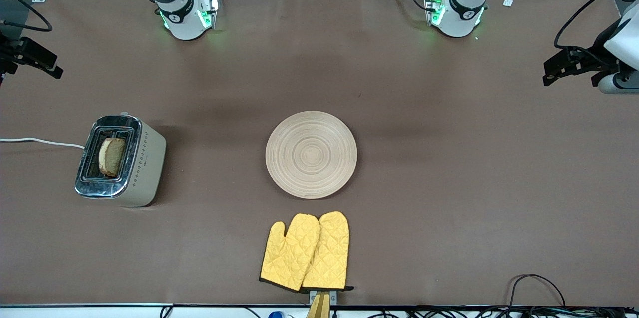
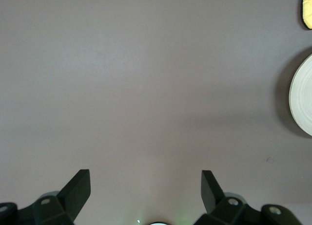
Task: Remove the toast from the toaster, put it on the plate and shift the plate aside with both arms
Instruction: 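Reach the right gripper down to the toast in the toaster, then grasp the toast slice with the right gripper and lift it out, then carry the toast with the right gripper over the wooden plate, then lower the toast onto the plate and open the right gripper, then raise the right gripper away while the left gripper reaches the plate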
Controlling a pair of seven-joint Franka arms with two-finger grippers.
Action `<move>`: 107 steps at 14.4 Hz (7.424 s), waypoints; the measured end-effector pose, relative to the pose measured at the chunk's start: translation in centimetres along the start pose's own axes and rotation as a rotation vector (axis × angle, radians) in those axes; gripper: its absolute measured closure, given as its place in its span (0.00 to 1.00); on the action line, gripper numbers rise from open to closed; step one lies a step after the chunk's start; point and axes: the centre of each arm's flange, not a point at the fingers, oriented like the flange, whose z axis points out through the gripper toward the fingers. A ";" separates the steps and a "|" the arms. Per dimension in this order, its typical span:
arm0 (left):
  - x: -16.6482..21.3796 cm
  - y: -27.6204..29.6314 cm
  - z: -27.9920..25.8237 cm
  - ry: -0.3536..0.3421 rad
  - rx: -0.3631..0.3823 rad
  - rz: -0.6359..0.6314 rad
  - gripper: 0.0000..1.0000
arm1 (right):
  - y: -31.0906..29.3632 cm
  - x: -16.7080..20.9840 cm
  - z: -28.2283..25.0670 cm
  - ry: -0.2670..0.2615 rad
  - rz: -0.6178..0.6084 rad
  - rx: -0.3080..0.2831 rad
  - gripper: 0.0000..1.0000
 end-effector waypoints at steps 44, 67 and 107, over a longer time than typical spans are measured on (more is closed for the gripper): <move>0.2 -0.6 -0.6 0.021 -0.002 -0.013 0.00 | 3.2 8.9 28.5 0.018 0.082 0.020 0.92; 0.3 -0.8 -0.5 0.021 -0.002 -0.016 0.00 | -36.7 -4.0 15.0 -0.036 0.016 0.246 0.93; 0.8 -1.0 0.3 0.007 -0.004 -0.018 0.00 | -33.3 -3.1 42.5 0.105 -0.156 0.198 0.49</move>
